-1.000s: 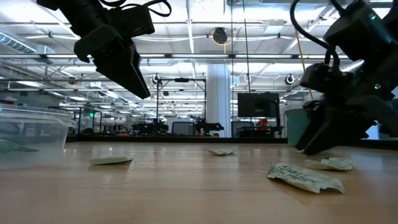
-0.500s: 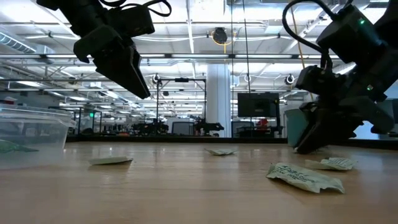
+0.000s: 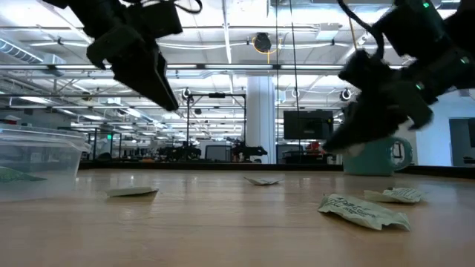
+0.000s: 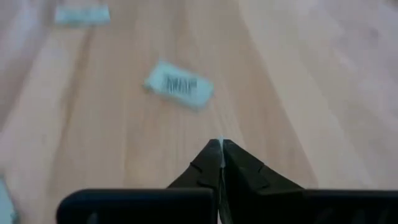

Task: Pick and place Stevia / Truvia into bins
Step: Put the white stevia packet into the transparent bin

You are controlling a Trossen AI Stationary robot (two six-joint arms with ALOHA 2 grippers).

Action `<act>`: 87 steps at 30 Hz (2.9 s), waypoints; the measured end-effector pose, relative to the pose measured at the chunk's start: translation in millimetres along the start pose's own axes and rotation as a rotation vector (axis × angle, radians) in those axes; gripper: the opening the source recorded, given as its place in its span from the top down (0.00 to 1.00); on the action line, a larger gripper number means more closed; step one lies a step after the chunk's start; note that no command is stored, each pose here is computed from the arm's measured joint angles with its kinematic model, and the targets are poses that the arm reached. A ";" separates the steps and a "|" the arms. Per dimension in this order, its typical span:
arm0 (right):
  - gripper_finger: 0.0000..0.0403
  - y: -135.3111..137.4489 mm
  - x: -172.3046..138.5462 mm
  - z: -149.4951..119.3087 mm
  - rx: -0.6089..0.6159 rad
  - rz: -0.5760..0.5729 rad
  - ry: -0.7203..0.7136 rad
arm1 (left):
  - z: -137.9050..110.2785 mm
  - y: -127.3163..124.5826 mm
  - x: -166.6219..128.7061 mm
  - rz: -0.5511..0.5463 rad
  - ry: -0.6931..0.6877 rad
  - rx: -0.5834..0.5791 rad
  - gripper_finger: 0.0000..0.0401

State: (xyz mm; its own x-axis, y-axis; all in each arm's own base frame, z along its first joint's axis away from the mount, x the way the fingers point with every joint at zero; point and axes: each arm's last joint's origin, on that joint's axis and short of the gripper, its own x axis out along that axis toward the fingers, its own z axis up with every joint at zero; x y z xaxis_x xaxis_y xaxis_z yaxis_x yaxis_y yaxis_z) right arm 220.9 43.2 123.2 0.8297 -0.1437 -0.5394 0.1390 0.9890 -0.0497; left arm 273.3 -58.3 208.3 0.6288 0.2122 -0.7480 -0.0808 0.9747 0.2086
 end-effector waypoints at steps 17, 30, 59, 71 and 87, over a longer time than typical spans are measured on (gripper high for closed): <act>0.98 75.6 109.6 138.8 -0.251 0.232 -0.262 | 10.7 38.1 -82.1 0.244 -0.286 -0.112 0.54; 0.98 115.3 195.7 166.7 -0.136 0.363 -0.489 | 9.4 45.4 -99.9 0.249 -0.343 -0.133 0.54; 0.68 117.1 195.9 167.6 -0.247 0.452 -0.477 | 7.6 45.3 -99.2 0.246 -0.324 -0.126 0.54; 0.73 103.9 115.5 184.0 -0.296 0.465 0.097 | 5.0 35.1 -94.1 -0.064 -0.266 -0.104 0.54; 0.72 97.7 67.0 141.8 -0.196 -0.004 0.648 | 0.5 7.5 -34.1 -0.093 -0.040 0.064 0.54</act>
State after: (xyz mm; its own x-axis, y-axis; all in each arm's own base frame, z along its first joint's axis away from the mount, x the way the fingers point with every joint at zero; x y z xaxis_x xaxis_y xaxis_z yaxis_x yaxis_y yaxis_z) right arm 366.7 125.5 201.4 0.3293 -0.1588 -0.9308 -0.0102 0.9851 -0.1717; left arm 251.6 -58.3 235.7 0.6616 0.1171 -0.7406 0.0283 0.9831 0.1807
